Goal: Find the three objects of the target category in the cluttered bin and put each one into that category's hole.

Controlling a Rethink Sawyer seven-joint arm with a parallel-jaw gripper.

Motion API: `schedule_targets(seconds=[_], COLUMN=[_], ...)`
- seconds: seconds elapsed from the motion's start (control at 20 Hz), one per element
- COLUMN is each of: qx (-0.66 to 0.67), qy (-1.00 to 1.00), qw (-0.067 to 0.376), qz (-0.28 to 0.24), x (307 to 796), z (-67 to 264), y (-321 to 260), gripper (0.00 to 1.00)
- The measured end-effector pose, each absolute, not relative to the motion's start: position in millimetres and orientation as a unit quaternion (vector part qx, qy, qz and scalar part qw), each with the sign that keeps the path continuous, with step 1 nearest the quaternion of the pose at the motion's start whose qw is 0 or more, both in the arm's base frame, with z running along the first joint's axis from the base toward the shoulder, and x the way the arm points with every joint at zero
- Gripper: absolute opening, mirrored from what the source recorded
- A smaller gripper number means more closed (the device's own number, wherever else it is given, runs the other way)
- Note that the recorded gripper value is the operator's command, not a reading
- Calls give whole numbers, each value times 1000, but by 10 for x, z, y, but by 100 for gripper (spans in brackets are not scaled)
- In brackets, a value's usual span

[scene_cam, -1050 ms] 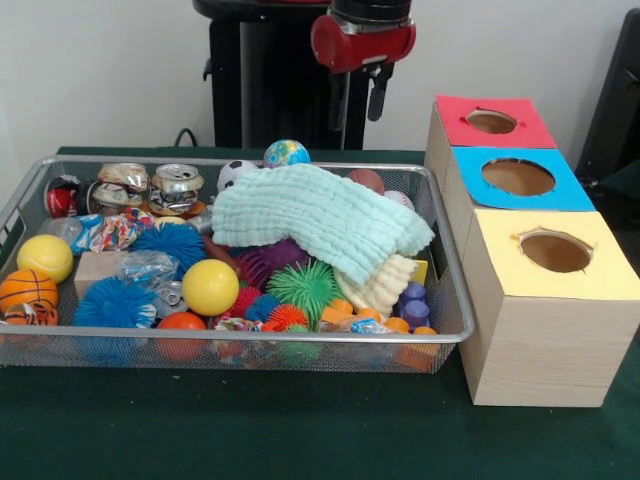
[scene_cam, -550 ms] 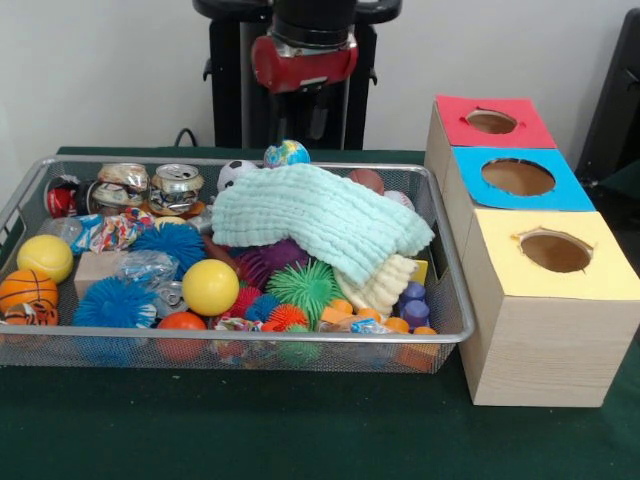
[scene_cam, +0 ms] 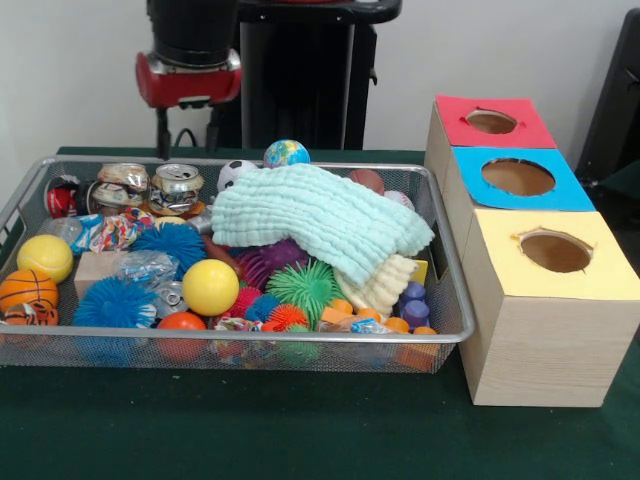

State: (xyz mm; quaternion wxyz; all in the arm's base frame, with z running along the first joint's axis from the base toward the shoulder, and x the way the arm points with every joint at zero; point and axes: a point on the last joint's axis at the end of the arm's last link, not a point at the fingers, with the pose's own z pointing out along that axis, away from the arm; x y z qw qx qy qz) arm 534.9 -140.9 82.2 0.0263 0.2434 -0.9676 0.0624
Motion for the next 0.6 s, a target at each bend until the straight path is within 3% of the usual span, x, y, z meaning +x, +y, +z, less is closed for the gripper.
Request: schedule_targets(seconds=[0.2,0.6], qx=[245,256], qy=[-966,-964], qw=[29,32], qz=[73,61], x=[5318,5261], z=[624,352], y=[-1732,-1804], gripper=[100,100])
